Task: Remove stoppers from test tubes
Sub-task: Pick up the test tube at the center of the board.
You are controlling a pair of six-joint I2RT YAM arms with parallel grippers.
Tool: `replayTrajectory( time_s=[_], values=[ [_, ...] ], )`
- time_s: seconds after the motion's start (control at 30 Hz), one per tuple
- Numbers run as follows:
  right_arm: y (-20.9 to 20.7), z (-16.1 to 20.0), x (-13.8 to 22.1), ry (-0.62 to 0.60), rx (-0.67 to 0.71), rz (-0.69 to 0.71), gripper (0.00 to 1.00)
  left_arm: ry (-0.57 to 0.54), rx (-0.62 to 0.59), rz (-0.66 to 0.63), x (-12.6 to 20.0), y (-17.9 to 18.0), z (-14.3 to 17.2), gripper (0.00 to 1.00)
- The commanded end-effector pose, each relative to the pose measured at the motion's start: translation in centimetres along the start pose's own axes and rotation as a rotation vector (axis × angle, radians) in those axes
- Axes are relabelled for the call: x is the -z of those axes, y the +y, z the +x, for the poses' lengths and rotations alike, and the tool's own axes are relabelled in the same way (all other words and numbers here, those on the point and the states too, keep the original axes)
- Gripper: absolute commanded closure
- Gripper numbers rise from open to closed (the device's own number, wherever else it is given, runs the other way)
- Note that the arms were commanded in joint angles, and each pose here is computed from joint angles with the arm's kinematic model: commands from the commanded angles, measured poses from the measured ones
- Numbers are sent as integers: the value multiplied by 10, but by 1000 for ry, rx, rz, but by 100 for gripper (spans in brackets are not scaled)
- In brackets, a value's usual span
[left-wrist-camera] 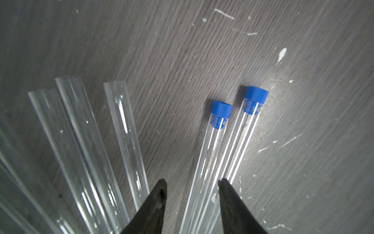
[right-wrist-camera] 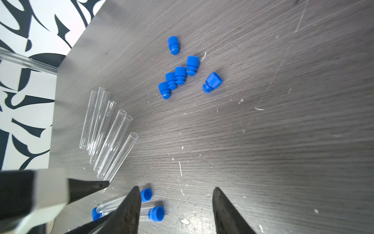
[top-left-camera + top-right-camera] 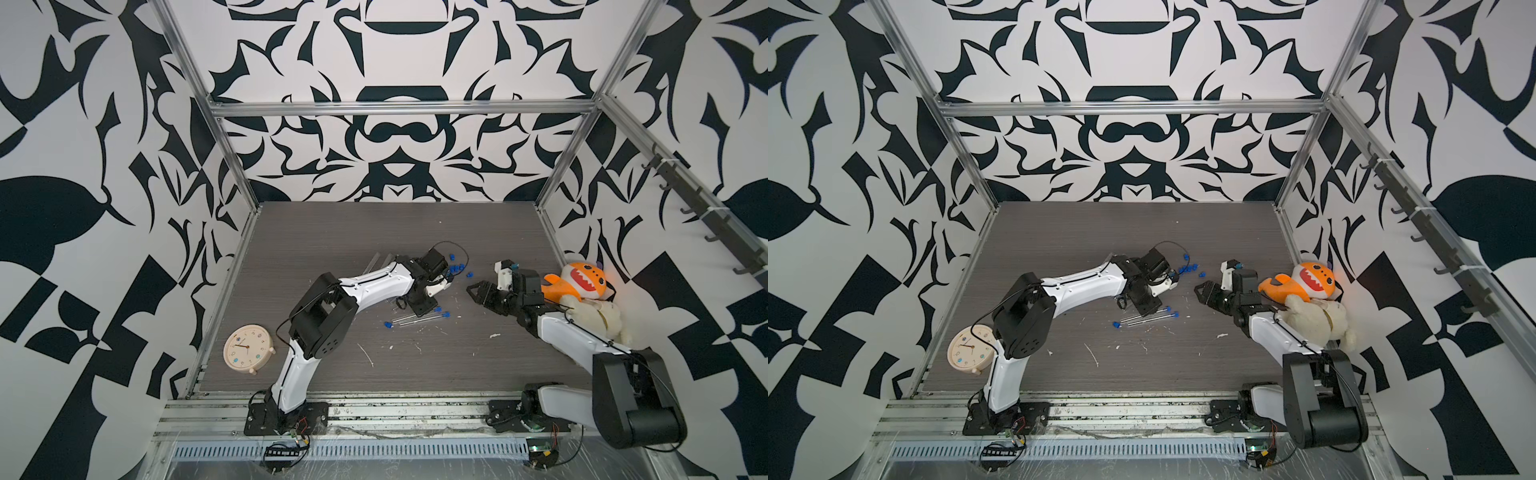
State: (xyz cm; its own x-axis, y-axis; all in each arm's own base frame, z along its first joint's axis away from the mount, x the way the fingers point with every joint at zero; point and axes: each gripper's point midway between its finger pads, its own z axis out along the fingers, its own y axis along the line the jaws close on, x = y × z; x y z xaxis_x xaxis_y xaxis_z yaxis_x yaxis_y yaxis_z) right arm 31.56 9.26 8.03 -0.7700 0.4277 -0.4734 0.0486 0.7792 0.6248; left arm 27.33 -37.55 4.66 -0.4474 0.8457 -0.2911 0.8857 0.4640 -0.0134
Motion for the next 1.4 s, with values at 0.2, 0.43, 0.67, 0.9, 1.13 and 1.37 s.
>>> replayTrajectory(
  time_s=[0.2, 0.43, 0.67, 0.9, 1.13, 1.37],
  values=[
    [17, -11, 5, -52, 33, -68, 43, 33, -20, -6, -11, 2, 2, 56],
    [17, -13, 7, -61, 30, -67, 43, 43, -19, -15, -16, 3, 7, 56],
    [24, -22, 11, -89, 23, -80, 43, 48, -24, -33, -21, 7, 6, 56],
    [25, -23, 11, -92, 23, -83, 42, 60, -27, -44, -27, 9, 9, 57],
    [29, -26, 13, -103, 30, -100, 42, 58, -22, -43, -26, 8, 10, 58],
    [27, -25, 10, -91, 10, -98, 40, 60, -28, -29, -29, 5, 14, 66]
  ],
)
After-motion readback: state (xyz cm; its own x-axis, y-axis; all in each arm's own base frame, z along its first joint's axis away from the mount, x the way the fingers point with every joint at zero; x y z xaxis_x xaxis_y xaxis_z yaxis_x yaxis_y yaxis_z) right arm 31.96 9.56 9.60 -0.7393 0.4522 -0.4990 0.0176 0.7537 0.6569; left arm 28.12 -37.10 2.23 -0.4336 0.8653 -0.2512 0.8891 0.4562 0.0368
